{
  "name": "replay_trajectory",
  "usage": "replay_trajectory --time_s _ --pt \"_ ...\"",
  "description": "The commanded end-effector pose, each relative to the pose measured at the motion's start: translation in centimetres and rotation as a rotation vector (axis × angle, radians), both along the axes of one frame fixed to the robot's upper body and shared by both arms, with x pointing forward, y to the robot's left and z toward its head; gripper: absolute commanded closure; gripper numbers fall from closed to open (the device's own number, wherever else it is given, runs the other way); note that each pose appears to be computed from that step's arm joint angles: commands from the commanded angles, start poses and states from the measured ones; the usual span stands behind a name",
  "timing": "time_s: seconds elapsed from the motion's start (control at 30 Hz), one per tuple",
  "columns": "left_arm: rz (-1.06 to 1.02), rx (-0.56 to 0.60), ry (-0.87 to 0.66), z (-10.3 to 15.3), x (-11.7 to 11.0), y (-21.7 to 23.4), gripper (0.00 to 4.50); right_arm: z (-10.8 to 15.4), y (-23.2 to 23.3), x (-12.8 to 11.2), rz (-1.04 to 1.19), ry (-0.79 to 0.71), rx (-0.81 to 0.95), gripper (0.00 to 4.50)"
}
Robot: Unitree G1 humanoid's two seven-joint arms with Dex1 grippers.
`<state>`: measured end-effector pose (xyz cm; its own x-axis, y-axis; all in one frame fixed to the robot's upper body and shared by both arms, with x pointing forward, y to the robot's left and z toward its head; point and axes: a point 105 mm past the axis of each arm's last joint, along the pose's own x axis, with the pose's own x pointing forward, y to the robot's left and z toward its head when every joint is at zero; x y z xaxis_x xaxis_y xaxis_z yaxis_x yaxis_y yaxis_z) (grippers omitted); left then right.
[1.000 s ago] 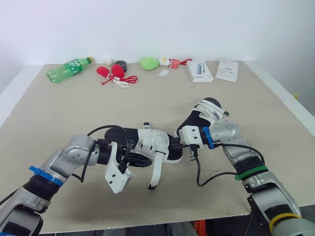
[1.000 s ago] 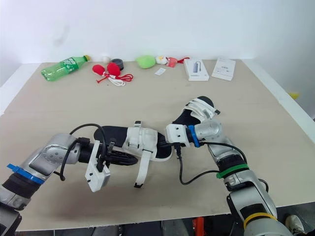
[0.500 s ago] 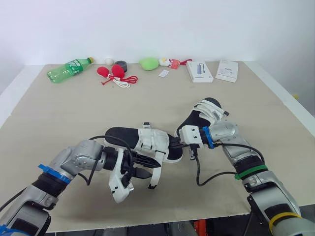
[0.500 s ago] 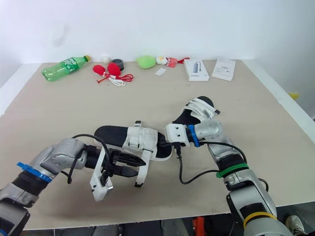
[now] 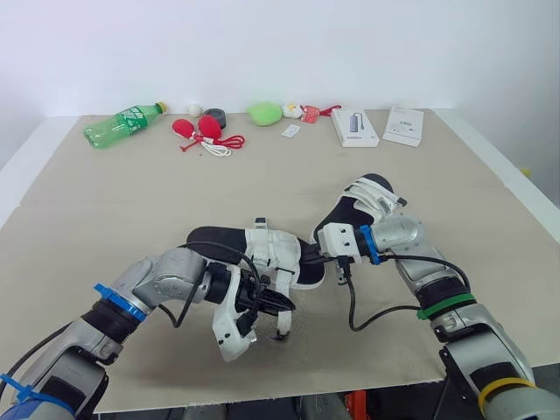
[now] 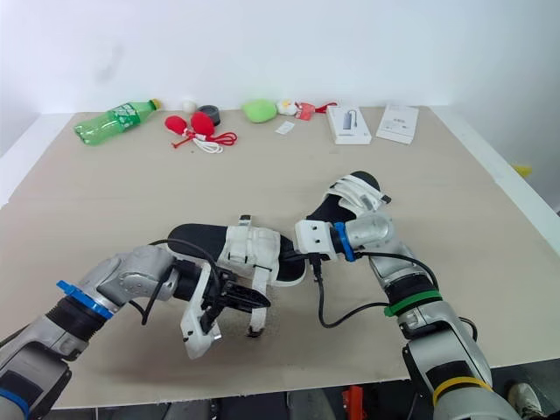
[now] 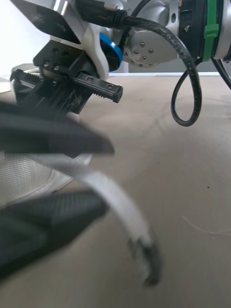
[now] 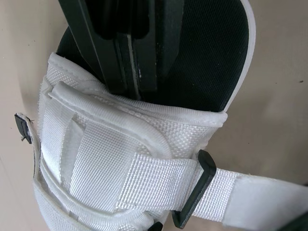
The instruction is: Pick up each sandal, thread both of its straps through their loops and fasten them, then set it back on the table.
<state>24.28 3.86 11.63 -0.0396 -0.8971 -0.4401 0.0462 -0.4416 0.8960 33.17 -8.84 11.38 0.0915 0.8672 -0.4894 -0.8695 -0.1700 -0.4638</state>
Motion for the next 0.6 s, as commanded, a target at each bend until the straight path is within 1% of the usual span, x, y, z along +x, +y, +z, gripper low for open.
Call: replay_trajectory --time_s 0.03,0.13,0.23,0.27,0.33,0.4,0.5,0.53,0.57,0.6 --pt "0.072 -0.07 0.08 1.5 0.9 0.3 4.47 -3.0 -1.7 -0.3 -0.05 0.08 -0.112 4.5" --pt "0.139 -0.105 0.155 2.5 1.7 1.1 4.47 -2.9 -1.7 -0.3 -0.052 0.079 -0.112 4.5" --pt "0.227 -0.178 0.259 4.5 2.7 2.1 4.47 -3.0 -1.8 -0.3 -0.052 0.079 -0.114 4.5" --pt "0.263 -0.22 0.317 5.4 3.2 2.3 4.47 -3.0 -1.8 -0.3 -0.052 0.079 -0.114 4.5" --pt "0.323 -0.28 0.459 6.7 3.9 2.4 4.47 -3.1 -1.8 -0.3 -0.05 0.078 -0.115 4.5" --pt "0.352 -0.301 0.565 7.1 4.1 2.3 4.47 -3.1 -1.7 -0.3 -0.049 0.078 -0.114 4.5" --pt "0.418 -0.378 0.879 8.3 4.8 1.6 4.47 -3.0 -1.4 -0.2 -0.044 0.074 -0.111 4.5" --pt "0.436 -0.367 0.985 8.2 4.8 1.4 4.47 -3.0 -1.3 -0.2 -0.043 0.073 -0.111 4.5" --pt "0.44 -0.369 1.033 8.3 4.9 1.3 4.47 -2.9 -1.3 -0.1 -0.042 0.071 -0.11 4.5" --pt "0.46 -0.395 1.101 8.6 5.3 1.1 4.47 -2.9 -1.3 -0.1 -0.042 0.071 -0.11 4.5"
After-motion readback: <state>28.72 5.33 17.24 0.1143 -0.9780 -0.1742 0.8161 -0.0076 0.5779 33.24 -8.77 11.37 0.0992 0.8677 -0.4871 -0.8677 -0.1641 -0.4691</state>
